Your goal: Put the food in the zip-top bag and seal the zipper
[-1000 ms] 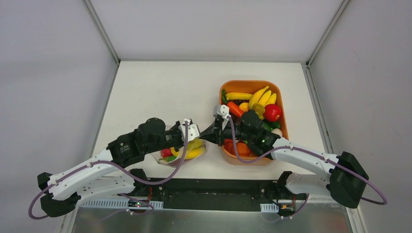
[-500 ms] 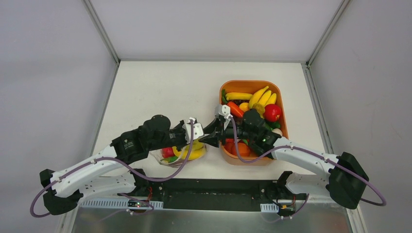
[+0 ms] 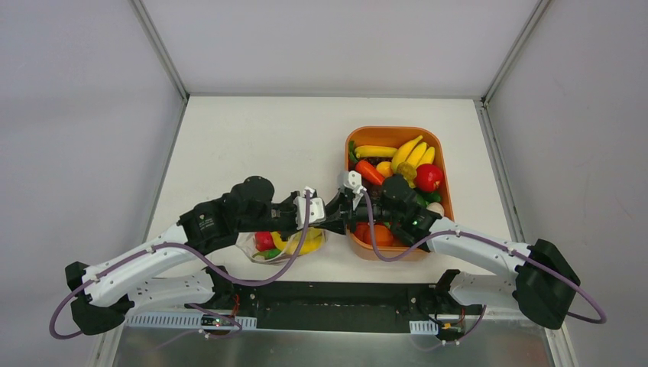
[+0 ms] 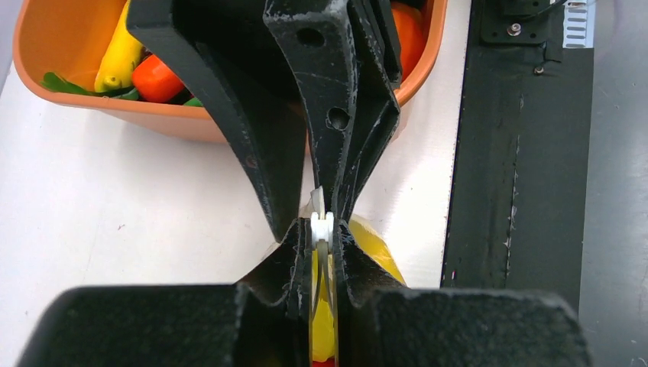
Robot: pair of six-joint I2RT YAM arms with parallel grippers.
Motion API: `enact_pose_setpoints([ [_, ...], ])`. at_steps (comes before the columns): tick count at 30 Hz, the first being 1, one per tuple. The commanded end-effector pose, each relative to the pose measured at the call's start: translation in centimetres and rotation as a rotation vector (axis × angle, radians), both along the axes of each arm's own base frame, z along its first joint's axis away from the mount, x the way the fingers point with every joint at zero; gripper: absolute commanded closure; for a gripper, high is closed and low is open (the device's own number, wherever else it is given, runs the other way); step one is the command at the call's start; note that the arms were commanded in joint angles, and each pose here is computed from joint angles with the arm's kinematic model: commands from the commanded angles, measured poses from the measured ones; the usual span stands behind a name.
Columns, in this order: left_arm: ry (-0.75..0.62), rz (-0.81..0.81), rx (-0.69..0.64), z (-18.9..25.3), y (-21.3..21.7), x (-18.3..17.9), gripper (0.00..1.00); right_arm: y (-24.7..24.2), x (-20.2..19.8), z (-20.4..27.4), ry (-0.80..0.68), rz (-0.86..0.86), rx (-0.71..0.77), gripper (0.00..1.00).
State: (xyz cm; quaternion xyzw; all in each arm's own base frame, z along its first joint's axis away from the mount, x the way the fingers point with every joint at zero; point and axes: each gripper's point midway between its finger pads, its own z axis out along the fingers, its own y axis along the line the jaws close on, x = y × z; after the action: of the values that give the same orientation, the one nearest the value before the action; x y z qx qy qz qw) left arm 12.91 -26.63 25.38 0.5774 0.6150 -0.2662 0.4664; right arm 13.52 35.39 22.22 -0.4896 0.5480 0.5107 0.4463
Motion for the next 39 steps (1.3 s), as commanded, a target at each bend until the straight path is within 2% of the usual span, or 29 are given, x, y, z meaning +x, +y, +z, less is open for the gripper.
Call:
enact_pose_setpoints([
  [1, -0.004, -0.049, -0.024, 1.2, -0.3, -0.8, 1.0, 0.1, -0.4, 1.7, -0.07, 0.038, 0.071, 0.74],
  [3, -0.008, -0.044, -0.024, 1.2, -0.2, -0.7, 1.0, 0.1, -0.4, 1.8, -0.071, 0.038, 0.073, 0.85],
  [5, -0.014, -0.036, -0.022, 1.2, -0.1, -0.6, 1.0, 0.0, -0.5, 1.9, -0.076, 0.038, 0.079, 1.0],
  [13, -0.029, 0.041, -0.013, 0.2, 1.4, 0.0, 1.0, -0.5, 1.8, 2.7, -0.064, -0.115, 0.112, 1.0],
  [21, -0.043, 0.153, 0.011, -0.9, 3.9, 0.7, 1.0, -0.3, 2.0, 2.6, -0.039, -0.114, 0.108, 1.0],
  [26, -0.037, 0.147, -0.017, -0.6, 3.6, 0.6, 1.0, -0.3, 1.0, 2.8, -0.053, -0.058, 0.113, 1.0],
  [28, -0.03, 0.119, -0.033, -0.1, 2.9, 0.3, 1.0, -0.2, 0.0, 2.9, -0.055, 0.004, 0.112, 0.91],
  [30, -0.021, 0.088, -0.037, 0.2, 2.1, 0.1, 1.0, -0.1, -0.5, 2.8, -0.049, 0.038, 0.104, 0.7],
  [32, -0.008, 0.052, -0.041, 0.5, 1.3, -0.1, 1.0, -0.1, -0.5, 2.7, -0.052, 0.039, 0.102, 0.59],
  [35, 0.007, 0.019, -0.039, 0.7, 0.5, -0.4, 1.0, -0.1, -0.3, 2.2, -0.07, 0.028, 0.088, 0.52],
  [39, 0.022, -0.017, -0.038, 0.9, -0.2, -0.7, 1.0, -0.1, -0.3, 2.0, -0.078, 0.031, 0.077, 0.5],
])
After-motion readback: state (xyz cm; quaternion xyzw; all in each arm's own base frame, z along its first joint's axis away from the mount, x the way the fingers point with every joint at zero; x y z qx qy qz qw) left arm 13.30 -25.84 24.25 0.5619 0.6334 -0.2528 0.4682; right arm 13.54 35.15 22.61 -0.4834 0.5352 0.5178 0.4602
